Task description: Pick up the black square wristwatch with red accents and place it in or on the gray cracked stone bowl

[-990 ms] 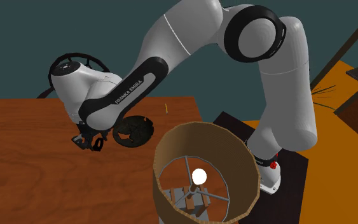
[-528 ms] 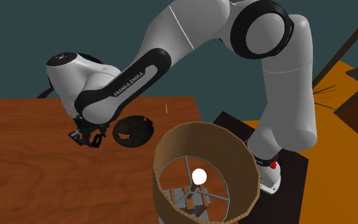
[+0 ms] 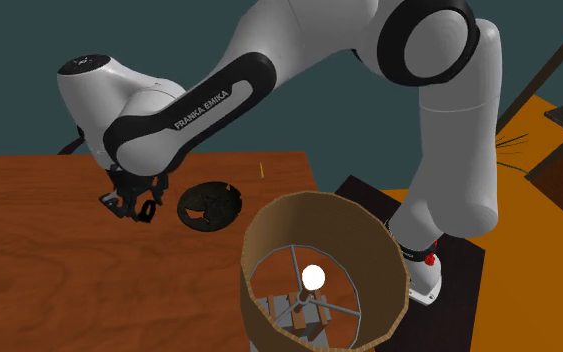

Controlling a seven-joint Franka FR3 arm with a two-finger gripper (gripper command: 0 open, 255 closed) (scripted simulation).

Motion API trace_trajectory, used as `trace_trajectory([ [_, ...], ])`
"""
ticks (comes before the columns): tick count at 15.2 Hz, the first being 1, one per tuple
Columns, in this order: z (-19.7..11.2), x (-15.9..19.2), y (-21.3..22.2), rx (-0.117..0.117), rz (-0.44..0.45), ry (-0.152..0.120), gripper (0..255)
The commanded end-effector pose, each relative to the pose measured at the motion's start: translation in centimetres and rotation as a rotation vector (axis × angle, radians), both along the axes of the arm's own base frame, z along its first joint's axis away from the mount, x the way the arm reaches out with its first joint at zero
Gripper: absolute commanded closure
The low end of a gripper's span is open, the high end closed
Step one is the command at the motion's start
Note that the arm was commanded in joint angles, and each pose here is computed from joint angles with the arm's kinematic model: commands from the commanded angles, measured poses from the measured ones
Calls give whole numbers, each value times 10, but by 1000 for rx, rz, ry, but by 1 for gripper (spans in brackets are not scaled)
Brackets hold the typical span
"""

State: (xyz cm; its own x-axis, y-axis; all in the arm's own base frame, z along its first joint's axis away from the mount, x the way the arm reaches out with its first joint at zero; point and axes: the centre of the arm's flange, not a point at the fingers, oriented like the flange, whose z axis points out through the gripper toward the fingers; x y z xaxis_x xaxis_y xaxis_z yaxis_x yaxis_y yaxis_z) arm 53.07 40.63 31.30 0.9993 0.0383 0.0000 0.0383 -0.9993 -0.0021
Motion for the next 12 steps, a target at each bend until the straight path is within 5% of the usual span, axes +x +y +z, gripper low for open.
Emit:
trace_trajectory([
  [1, 10, -1, -1, 0, 0, 0, 255],
  [9, 50, -1, -1, 0, 0, 0, 255],
  [12, 53, -17, -37, 0, 0, 0, 255],
])
